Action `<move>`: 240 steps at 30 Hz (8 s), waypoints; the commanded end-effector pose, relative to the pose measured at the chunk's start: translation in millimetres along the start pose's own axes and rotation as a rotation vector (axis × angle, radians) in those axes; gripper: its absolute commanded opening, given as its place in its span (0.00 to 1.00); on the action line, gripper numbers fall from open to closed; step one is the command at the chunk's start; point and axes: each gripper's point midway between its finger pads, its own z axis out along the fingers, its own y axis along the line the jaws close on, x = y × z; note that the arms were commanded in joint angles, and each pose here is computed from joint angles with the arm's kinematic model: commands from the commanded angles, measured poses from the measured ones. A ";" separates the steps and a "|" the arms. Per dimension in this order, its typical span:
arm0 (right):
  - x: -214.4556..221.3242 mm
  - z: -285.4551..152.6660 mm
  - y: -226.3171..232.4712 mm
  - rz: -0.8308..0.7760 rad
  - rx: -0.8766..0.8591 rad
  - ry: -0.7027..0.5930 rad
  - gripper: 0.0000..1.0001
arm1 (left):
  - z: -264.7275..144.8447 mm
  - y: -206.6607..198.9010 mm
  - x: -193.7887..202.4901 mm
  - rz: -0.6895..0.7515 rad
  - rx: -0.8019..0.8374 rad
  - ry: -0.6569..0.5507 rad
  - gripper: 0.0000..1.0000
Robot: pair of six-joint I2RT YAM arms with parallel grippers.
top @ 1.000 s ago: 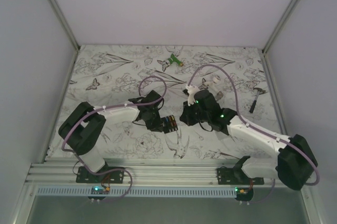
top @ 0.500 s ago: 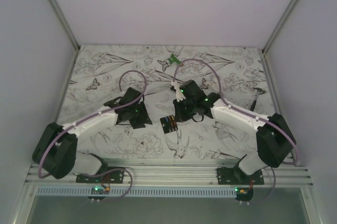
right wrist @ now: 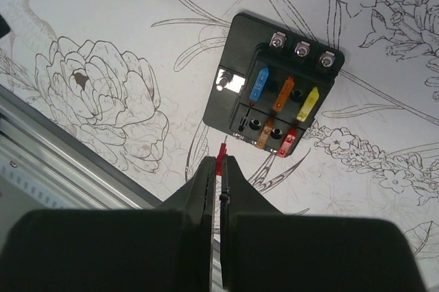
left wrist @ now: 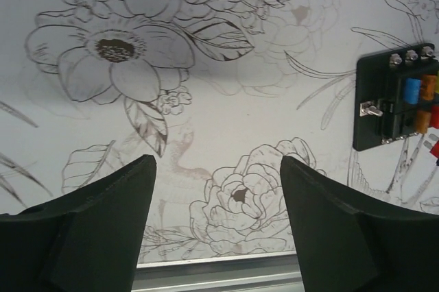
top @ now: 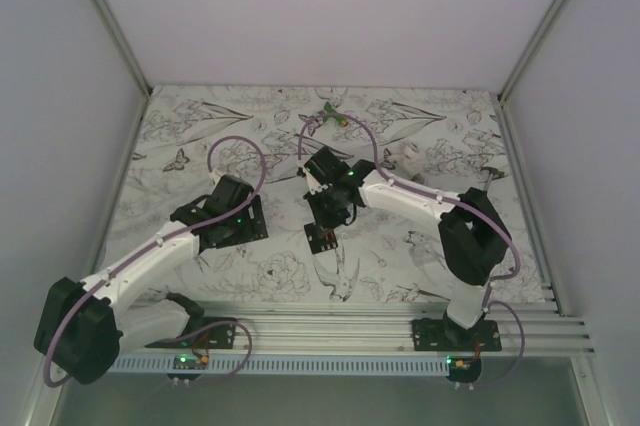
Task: Snap on the fuse box
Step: Install the fuse at the fuse box base.
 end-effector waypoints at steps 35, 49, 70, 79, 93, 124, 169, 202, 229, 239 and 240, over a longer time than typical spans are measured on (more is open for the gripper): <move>1.8 28.5 -4.2 0.060 0.131 0.122 0.00 | -9.9 42.1 -1.7 0.014 -0.167 -0.063 1.00; 2.5 20.4 -4.4 0.049 0.143 0.129 0.00 | -9.2 41.6 -1.4 0.015 -0.167 -0.058 1.00; 4.0 32.2 -7.6 0.042 0.155 0.146 0.00 | -8.3 41.9 -1.0 0.014 -0.170 -0.053 1.00; 10.2 38.7 -10.7 0.039 0.169 0.174 0.00 | -7.8 41.4 -0.4 0.015 -0.168 -0.048 1.00; 13.8 54.4 -19.3 -0.004 0.268 0.182 0.00 | -7.8 41.7 -0.2 0.010 -0.169 -0.047 1.00; -3.9 22.2 -12.0 -0.007 0.280 -0.011 0.27 | -7.6 40.0 1.5 0.004 -0.159 -0.038 1.00; 48.4 41.8 -42.2 -0.073 0.330 0.033 0.00 | -7.3 39.0 2.1 0.004 -0.156 -0.034 1.00; 57.6 29.0 -57.9 -0.195 0.172 0.163 0.01 | -7.4 38.5 2.6 0.006 -0.152 -0.031 1.00; 11.5 -6.5 -24.6 -0.298 0.153 -0.138 0.31 | -3.9 34.0 3.8 0.012 -0.145 -0.003 1.00; 18.1 6.0 -28.3 -0.297 0.161 -0.094 0.29 | -2.0 33.4 4.4 0.016 -0.146 0.007 1.00; 18.6 7.1 -29.0 -0.296 0.163 -0.091 0.28 | -2.0 33.3 4.6 0.015 -0.145 0.008 1.00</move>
